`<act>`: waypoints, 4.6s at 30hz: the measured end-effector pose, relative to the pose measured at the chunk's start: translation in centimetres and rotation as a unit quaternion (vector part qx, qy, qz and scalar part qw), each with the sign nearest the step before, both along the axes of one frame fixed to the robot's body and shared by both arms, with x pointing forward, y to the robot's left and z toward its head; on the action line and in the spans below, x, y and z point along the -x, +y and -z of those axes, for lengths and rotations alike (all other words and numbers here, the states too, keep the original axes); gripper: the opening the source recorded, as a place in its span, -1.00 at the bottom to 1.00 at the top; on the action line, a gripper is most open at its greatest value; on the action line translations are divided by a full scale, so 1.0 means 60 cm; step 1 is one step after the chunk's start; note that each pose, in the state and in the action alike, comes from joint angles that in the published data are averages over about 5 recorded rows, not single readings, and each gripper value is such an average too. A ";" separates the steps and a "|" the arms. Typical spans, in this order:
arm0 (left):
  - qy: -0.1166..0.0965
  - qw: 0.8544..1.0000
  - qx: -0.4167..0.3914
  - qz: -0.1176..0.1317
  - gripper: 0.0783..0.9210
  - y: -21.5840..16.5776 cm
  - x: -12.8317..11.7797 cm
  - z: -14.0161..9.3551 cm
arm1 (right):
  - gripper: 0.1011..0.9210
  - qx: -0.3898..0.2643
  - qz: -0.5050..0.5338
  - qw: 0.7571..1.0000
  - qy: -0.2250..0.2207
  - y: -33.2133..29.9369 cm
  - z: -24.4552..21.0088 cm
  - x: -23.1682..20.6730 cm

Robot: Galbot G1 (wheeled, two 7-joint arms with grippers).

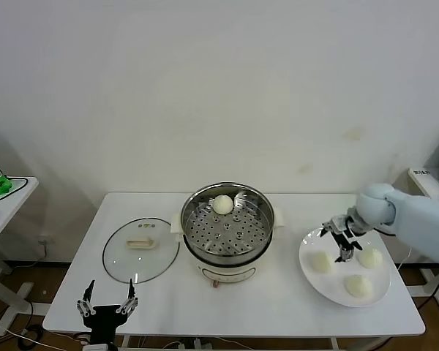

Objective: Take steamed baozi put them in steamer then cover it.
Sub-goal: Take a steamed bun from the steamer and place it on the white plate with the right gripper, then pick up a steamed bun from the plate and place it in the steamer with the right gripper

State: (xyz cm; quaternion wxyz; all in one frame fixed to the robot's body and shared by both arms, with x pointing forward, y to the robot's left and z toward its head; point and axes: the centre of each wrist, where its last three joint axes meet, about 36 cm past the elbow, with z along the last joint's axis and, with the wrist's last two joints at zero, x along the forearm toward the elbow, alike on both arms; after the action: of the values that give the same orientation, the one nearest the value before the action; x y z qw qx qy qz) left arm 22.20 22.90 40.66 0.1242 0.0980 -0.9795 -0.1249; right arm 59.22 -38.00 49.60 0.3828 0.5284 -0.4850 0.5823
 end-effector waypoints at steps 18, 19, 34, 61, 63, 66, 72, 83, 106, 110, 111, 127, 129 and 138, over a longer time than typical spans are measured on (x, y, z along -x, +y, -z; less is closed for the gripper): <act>0.001 1.000 0.001 -0.001 0.77 0.000 0.000 0.001 | 0.76 -0.013 0.036 0.999 0.017 0.011 0.060 -0.009; 0.001 1.000 0.001 -0.002 0.77 0.000 0.000 0.001 | 0.76 -0.012 0.036 0.999 0.017 0.012 0.062 -0.011; -0.001 1.000 0.004 -0.004 0.77 0.000 -0.001 0.000 | 0.40 -0.002 0.037 0.999 0.014 0.032 0.077 -0.022; 0.000 1.000 0.003 0.000 0.77 -0.002 -0.006 -0.001 | 0.04 -0.022 0.041 0.998 -0.041 0.034 -0.067 -0.051; -0.001 1.000 0.003 0.002 0.77 -0.003 -0.008 -0.001 | 0.04 -0.025 0.036 0.998 -0.055 0.047 -0.104 -0.060; -0.002 1.000 0.004 0.006 0.77 -0.005 -0.011 0.000 | 0.04 -0.032 0.026 0.996 -0.075 0.071 -0.162 -0.070; -0.006 1.000 0.006 0.011 0.77 -0.005 -0.019 -0.001 | 0.05 -0.052 -0.002 0.993 -0.107 0.146 -0.266 -0.076; -0.018 1.000 0.014 -0.001 0.77 -0.001 -0.035 0.000 | 0.06 -0.099 -0.036 0.989 -0.102 0.314 -0.321 -0.079; -0.033 0.999 0.020 -0.010 0.77 0.010 -0.034 -0.022 | 0.06 -0.127 -0.023 0.991 -0.027 0.572 -0.198 -0.105; -0.033 0.999 0.020 -0.010 0.77 0.011 -0.034 -0.023 | 0.06 -0.124 -0.012 0.992 -0.021 0.586 -0.177 -0.105; -0.034 0.999 0.020 -0.010 0.77 0.011 -0.033 -0.024 | 0.06 -0.123 -0.009 0.992 -0.020 0.589 -0.172 -0.105; -0.036 0.999 0.019 -0.008 0.77 0.012 -0.030 -0.028 | 0.09 -0.116 0.009 0.993 -0.013 0.617 -0.128 -0.103; -0.036 0.999 0.019 -0.008 0.77 0.012 -0.030 -0.028 | 0.16 -0.115 0.010 0.993 -0.013 0.618 -0.126 -0.103; -0.036 0.999 0.019 -0.009 0.77 0.011 -0.030 -0.027 | 0.72 -0.111 0.014 0.993 -0.024 0.608 -0.140 -0.102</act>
State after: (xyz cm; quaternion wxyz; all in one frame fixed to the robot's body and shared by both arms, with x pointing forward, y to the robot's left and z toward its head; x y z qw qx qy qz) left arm 23.99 23.57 42.28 0.0921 0.1084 -0.9846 -0.1017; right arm 65.34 -1.52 58.02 0.3179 0.5468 -0.5630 0.5320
